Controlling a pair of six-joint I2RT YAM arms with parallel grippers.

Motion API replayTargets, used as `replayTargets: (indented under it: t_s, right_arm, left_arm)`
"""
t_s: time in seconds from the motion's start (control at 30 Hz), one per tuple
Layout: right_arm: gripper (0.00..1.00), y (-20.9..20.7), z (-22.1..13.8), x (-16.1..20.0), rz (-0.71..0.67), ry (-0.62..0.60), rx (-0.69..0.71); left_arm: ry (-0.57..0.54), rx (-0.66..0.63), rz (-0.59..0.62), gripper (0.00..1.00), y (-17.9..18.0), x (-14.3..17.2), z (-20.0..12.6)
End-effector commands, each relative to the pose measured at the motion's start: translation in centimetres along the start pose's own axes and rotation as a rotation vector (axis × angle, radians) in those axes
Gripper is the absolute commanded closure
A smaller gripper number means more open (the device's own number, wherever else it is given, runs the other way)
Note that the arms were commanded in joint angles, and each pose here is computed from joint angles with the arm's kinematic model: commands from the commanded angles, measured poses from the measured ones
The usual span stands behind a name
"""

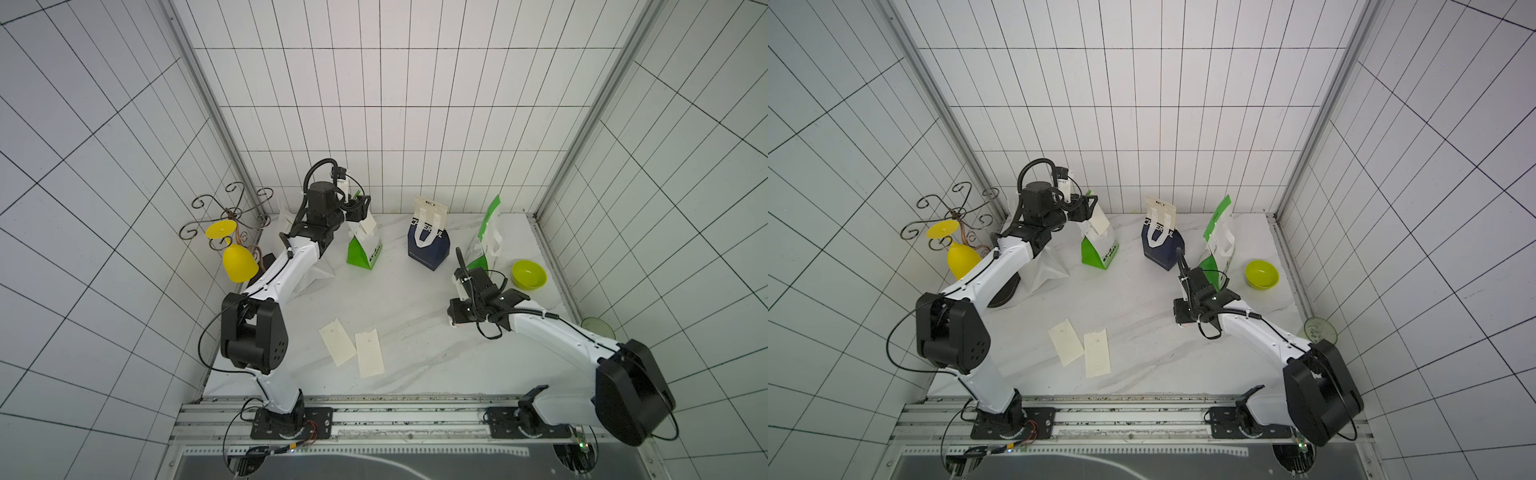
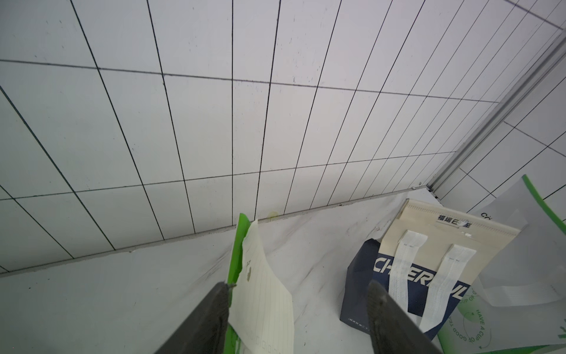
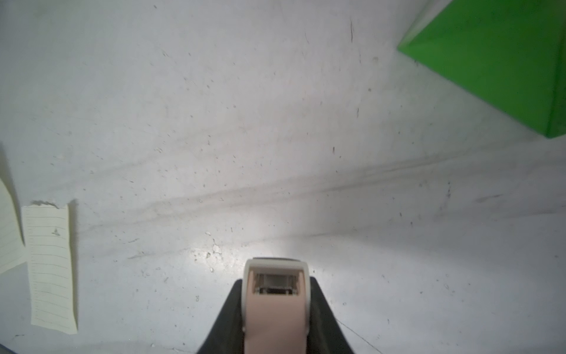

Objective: Staple the receipts to the bags
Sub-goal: Place the stapler at the center of the board.

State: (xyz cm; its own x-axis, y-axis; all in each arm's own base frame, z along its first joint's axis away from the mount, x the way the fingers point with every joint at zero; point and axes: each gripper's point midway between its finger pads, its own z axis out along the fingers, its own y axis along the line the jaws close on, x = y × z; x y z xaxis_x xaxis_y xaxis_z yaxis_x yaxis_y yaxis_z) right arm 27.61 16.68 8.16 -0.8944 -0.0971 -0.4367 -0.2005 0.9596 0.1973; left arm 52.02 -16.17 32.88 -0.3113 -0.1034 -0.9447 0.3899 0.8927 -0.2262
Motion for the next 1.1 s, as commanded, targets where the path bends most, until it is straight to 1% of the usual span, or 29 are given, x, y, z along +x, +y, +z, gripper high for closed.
replayTargets:
  t_s: [0.0, 0.1, 0.2, 0.27, 0.37, 0.47, 0.53, 0.63, 0.8, 0.9, 1.0, 1.07]
  right_arm:
    - [0.93, -1.5, 1.3, 2.9, 0.021, 0.106, 0.041]
    - [0.88, -2.4, 2.4, 3.1, 0.019, 0.144, 0.087]
    - [0.82, -2.8, 3.3, 3.2, 0.04, 0.174, 0.092]
    - [0.76, -2.9, 3.8, 3.0, 0.042, 0.178, 0.099]
    - [0.64, -2.8, 4.0, 2.7, 0.047, 0.177, 0.099]
    - [0.5, -2.8, 4.2, 2.7, 0.05, 0.178, 0.1]
    - [0.44, -2.6, 4.0, 2.4, 0.058, 0.158, 0.085]
    - [0.38, -2.3, 2.9, 1.3, 0.058, 0.102, 0.072]
    - [0.34, -1.6, 0.0, -1.4, 0.044, -0.003, 0.055]
    - [0.33, -1.0, -2.4, -3.6, 0.039, -0.09, 0.04]
    - [0.33, 0.0, -6.0, -7.0, 0.024, -0.232, 0.013]
    - [0.33, 0.8, -9.5, -10.4, 0.003, -0.388, -0.004]
  left_arm:
    - [-0.118, 0.015, 0.0, 0.3, -1.1, -3.9, -2.9]
    - [-0.18, 0.024, -0.005, 0.31, -2.0, -5.5, -5.4]
    - [-0.259, 0.052, -0.012, 0.3, -3.5, -6.9, -8.7]
    - [-0.304, 0.066, -0.001, 0.3, -4.6, -7.5, -10.6]
    - [-0.32, 0.061, 0.022, 0.29, -5.5, -7.6, -12.1]
    - [-0.303, 0.034, 0.031, 0.29, -5.3, -7.2, -12.2]
    - [-0.292, 0.04, 0.034, 0.28, -5.3, -6.9, -12.0]
    - [-0.281, 0.054, 0.035, 0.28, -5.6, -6.7, -11.9]
    - [-0.283, 0.076, 0.035, 0.29, -6.0, -7.0, -12.0]
    - [-0.284, 0.092, 0.03, 0.28, -6.3, -7.1, -12.1]
    - [-0.284, 0.121, 0.012, 0.28, -6.8, -7.3, -12.3]
    - [-0.293, 0.138, -0.003, 0.28, -7.1, -7.5, -12.6]
